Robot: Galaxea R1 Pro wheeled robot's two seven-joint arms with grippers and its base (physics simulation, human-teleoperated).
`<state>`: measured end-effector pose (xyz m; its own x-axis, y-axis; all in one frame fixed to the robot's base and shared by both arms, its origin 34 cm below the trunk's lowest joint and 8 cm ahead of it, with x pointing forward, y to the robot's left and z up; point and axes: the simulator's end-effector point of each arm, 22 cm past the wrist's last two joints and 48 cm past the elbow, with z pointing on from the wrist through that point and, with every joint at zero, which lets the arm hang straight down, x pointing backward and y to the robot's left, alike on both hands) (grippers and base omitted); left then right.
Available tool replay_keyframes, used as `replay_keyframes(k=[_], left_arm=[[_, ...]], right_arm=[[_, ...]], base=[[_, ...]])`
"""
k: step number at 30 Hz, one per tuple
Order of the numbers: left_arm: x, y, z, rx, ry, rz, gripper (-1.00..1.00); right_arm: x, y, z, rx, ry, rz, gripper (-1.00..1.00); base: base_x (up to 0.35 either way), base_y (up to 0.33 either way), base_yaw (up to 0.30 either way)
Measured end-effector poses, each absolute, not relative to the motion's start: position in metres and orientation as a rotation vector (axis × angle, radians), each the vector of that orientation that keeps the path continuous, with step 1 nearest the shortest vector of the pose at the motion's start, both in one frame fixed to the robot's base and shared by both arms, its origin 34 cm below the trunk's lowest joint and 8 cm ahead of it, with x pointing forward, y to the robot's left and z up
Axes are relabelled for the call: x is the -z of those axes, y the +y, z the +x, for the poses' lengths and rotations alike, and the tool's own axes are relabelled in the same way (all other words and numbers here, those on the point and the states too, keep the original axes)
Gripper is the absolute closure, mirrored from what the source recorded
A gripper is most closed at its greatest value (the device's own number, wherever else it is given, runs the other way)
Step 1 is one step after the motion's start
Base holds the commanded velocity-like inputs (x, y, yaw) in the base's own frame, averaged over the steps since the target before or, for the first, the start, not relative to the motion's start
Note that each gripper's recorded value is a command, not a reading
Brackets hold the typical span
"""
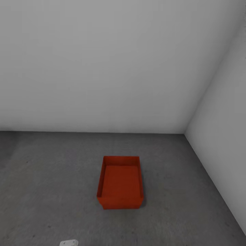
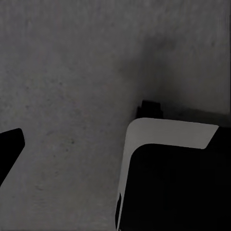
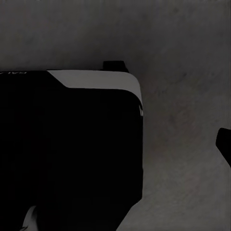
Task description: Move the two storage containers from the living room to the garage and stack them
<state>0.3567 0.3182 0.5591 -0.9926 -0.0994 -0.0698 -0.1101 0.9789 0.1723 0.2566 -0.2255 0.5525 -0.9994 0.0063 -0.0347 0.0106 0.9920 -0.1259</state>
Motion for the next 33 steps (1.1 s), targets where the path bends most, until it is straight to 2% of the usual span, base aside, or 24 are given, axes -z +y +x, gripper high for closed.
replay_keyframes(k=[17, 33], left_arm=[[-0.565, 0.322, 0.364, -0.275, 3.039, -0.168, -1.00], [-0.568, 0.328, 0.362, -0.203, 3.032, -0.169, -1.00]], right_arm=[[-0.556, -0.225, 0.256, 0.189, 3.089, 0.011, -1.00], [-0.557, -0.218, 0.250, 0.088, 3.083, -0.003, -1.00]], base=[[0.000, 0.000, -0.005], [0.000, 0.000, -0.100]])
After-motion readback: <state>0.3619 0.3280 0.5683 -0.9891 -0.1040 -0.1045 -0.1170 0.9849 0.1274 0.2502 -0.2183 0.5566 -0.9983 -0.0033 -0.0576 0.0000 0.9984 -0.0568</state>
